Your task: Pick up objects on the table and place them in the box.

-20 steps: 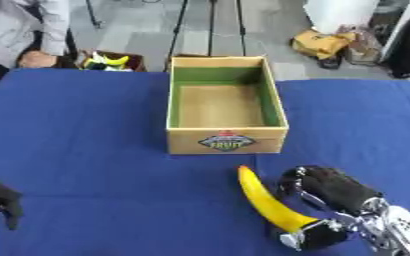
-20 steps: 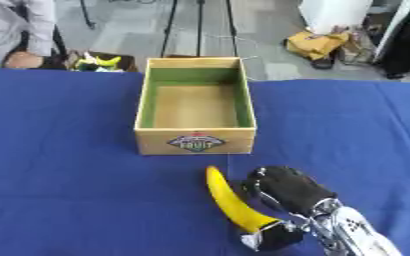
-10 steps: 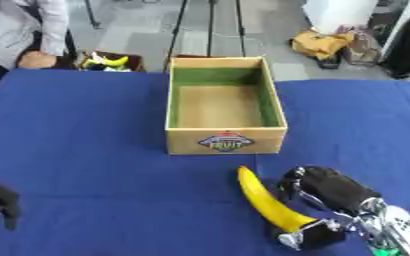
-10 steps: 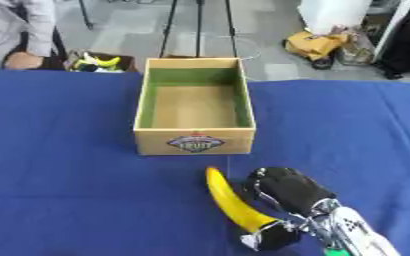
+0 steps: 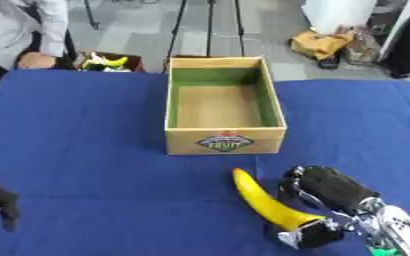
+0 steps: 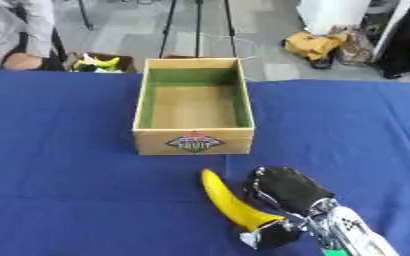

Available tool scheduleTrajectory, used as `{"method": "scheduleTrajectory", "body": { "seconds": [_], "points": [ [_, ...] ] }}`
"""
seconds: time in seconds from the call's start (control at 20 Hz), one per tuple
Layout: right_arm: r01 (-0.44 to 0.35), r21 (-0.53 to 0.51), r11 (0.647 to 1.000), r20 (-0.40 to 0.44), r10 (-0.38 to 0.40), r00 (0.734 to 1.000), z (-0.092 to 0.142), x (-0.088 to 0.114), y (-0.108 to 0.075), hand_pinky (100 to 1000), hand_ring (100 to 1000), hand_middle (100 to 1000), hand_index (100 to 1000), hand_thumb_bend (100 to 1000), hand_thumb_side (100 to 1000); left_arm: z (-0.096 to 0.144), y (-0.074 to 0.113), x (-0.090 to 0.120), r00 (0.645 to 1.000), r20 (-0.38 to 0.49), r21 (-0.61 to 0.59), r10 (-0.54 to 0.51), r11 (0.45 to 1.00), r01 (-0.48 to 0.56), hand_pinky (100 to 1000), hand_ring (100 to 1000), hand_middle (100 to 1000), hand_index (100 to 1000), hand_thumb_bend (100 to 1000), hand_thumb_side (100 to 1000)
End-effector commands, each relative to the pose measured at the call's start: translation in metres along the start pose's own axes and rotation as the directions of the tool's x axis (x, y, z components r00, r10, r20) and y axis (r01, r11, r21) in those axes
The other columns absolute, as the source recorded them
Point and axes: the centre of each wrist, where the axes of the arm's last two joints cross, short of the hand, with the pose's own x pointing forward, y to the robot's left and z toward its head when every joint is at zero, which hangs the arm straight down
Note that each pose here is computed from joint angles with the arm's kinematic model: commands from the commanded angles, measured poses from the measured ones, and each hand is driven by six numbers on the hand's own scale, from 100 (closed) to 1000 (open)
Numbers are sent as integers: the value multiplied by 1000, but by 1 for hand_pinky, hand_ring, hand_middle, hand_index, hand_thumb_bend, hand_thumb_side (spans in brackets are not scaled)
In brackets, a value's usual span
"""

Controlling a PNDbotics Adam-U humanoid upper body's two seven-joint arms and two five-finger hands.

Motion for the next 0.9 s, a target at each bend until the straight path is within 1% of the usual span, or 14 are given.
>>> {"method": "scheduleTrajectory", "body": {
  "seconds": [0.05, 0.25, 0.4, 0.5, 0.65, 0.7, 0.8, 0.85, 0.9],
  "points": [
    [-26, -8, 1000, -10, 26, 1000, 2, -4, -4, 362, 510, 423, 546, 410, 456, -3, 2, 5, 1000, 23, 1, -2, 1000, 2, 180, 322, 362, 473, 100, 1000],
    [-21, -22, 1000, -13, 21, 1000, 2, -4, -4, 343, 497, 406, 526, 408, 467, -3, 2, 5, 1000, 23, -1, -2, 1000, 2, 180, 322, 362, 473, 100, 1000],
    [-20, -27, 999, -18, 20, 1000, 2, -5, -4, 318, 481, 383, 500, 382, 475, -3, 2, 5, 1000, 23, -3, -2, 1000, 2, 180, 322, 363, 473, 100, 1000],
    [-20, -33, 999, -21, 19, 1000, 1, -5, -3, 314, 478, 380, 496, 390, 470, -3, 2, 5, 1000, 23, -3, -2, 1000, 2, 180, 322, 363, 474, 100, 1000],
    [-19, -38, 999, -25, 18, 1000, 1, -6, -3, 302, 471, 371, 486, 372, 474, -3, 2, 5, 1000, 24, -3, -1, 1000, 1, 181, 322, 363, 474, 100, 1000],
    [-19, -40, 999, -25, 18, 1000, 1, -6, -3, 296, 468, 367, 481, 353, 477, -3, 2, 5, 1000, 24, -3, -1, 1000, 1, 180, 322, 362, 473, 100, 1000],
    [-19, -44, 999, -28, 17, 999, 1, -6, -3, 295, 467, 366, 481, 347, 479, -3, 2, 5, 1000, 24, -3, -1, 1000, 1, 180, 322, 362, 473, 100, 1000],
    [-19, -49, 999, -28, 17, 999, 2, -6, -3, 292, 464, 364, 479, 310, 489, -3, 3, 5, 1000, 24, -2, -1, 1000, 1, 180, 322, 363, 474, 100, 1000],
    [-18, -55, 998, -27, 17, 999, 2, -6, -4, 291, 464, 363, 478, 300, 492, -3, 3, 5, 1000, 23, -2, -2, 1000, 2, 180, 322, 363, 474, 100, 1000]
  ]
}}
